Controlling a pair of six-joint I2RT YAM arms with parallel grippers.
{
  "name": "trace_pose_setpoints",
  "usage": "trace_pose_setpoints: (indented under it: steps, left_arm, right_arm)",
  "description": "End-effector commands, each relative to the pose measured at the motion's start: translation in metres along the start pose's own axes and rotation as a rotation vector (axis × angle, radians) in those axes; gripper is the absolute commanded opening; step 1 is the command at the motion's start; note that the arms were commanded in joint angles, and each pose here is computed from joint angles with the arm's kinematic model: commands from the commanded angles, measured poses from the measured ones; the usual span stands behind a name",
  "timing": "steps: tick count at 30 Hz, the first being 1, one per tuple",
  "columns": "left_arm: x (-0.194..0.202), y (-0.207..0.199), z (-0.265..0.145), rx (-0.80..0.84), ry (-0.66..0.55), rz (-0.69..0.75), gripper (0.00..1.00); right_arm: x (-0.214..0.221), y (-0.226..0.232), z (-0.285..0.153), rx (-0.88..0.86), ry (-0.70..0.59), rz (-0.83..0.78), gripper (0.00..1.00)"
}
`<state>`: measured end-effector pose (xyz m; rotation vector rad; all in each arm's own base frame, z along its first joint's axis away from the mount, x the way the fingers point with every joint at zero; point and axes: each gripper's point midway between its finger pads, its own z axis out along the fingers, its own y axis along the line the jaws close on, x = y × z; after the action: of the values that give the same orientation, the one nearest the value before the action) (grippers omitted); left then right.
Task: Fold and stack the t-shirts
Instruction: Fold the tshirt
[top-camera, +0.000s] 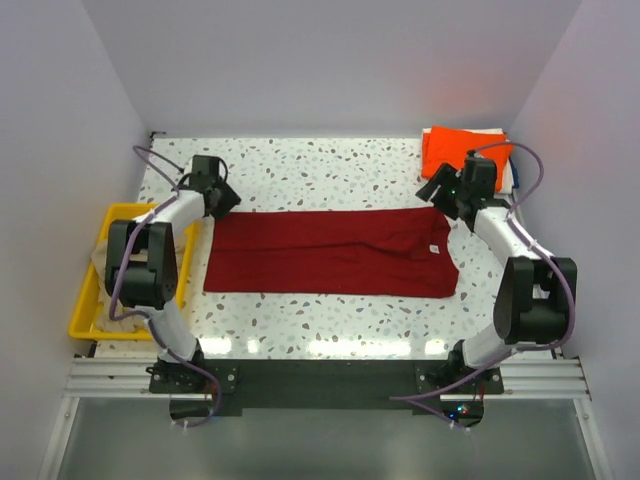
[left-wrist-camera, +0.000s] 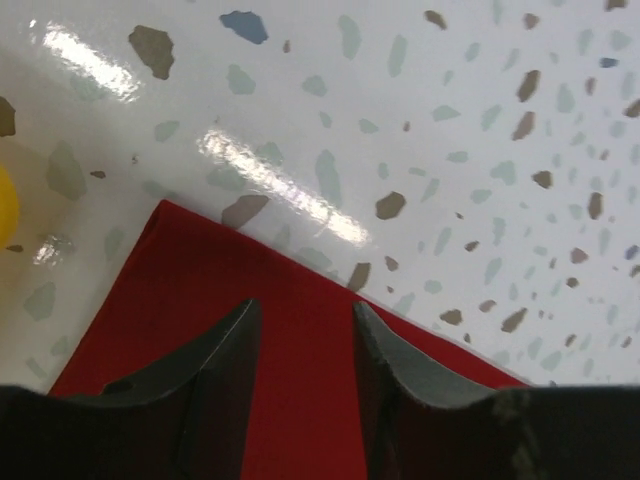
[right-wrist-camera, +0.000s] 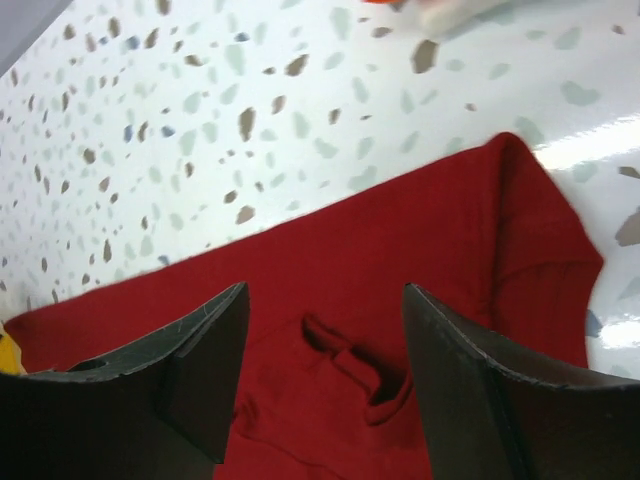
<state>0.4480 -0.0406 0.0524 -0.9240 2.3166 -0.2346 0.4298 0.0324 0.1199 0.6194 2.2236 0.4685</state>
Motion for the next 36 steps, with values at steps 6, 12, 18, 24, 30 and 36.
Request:
trace_pose_setpoints:
  steps: [6,12,18,24,30,36]
  left_arm:
    - [-0.008,-0.056,-0.091,0.269,-0.074,0.058,0.47]
    - [0.013,-0.052,-0.134,0.346,-0.080,0.132,0.48]
    - [0.030,-0.038,-0.153,0.378,-0.073,0.190,0.49]
    - [0.035,-0.032,-0.163,0.399,-0.075,0.221,0.49]
    - [0.039,-0.028,-0.166,0.402,-0.072,0.243,0.49]
    - [0.043,-0.025,-0.164,0.400,-0.064,0.260,0.49]
  right_arm:
    - [0.041,0.020,-0.007,0.017,0.035,-0.202,0.66]
    - [0.062,0.006,0.003,0.065,0.060,-0.228,0.67]
    - [0.082,0.006,0.011,0.064,0.094,-0.257,0.67]
    - [0.104,0.000,0.001,0.069,0.113,-0.286,0.67]
    - [0.121,-0.004,-0.026,0.058,0.113,-0.300,0.67]
    - [0.145,-0.006,-0.048,0.031,0.133,-0.301,0.68]
